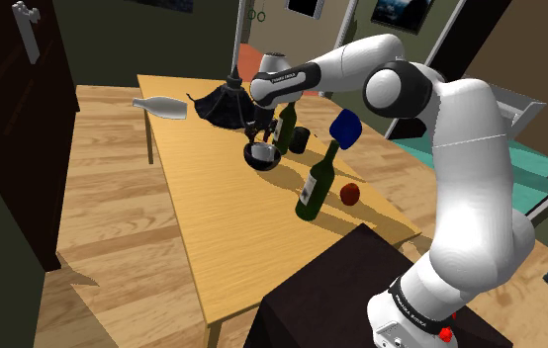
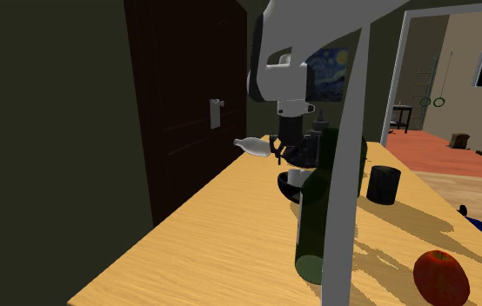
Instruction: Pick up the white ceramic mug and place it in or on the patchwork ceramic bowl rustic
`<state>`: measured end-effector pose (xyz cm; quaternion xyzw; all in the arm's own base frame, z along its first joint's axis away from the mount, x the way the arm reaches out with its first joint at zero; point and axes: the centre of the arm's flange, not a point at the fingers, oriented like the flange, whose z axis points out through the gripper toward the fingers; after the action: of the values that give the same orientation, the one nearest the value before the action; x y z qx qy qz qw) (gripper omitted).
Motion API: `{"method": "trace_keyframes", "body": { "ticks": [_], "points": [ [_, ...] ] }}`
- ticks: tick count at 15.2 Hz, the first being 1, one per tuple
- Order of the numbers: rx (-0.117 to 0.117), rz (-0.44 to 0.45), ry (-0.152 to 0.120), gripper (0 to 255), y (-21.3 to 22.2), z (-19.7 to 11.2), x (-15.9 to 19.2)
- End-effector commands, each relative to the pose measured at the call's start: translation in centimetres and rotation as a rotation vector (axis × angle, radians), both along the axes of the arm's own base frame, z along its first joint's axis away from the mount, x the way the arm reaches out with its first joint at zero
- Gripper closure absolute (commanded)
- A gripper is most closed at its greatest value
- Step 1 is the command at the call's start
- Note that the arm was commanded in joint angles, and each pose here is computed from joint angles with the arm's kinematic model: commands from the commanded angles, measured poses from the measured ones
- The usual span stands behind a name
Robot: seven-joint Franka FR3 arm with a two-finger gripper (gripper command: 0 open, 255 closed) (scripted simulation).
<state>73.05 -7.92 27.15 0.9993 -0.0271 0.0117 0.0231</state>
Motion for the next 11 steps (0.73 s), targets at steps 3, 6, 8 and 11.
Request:
{"method": "trace_keyframes", "body": {
  "ticks": [3, 6, 8, 11],
  "points": [
    [0.000, 0.000, 0.000, 0, 0.0, 0.0, 0.0],
    [0.000, 0.000, 0.000, 0, 0.1, 2.6, -0.1],
    [0.000, 0.000, 0.000, 0, 0.2, 5.0, -0.1],
    [0.000, 0.000, 0.000, 0, 0.2, 5.0, -0.1]
  ]
}}
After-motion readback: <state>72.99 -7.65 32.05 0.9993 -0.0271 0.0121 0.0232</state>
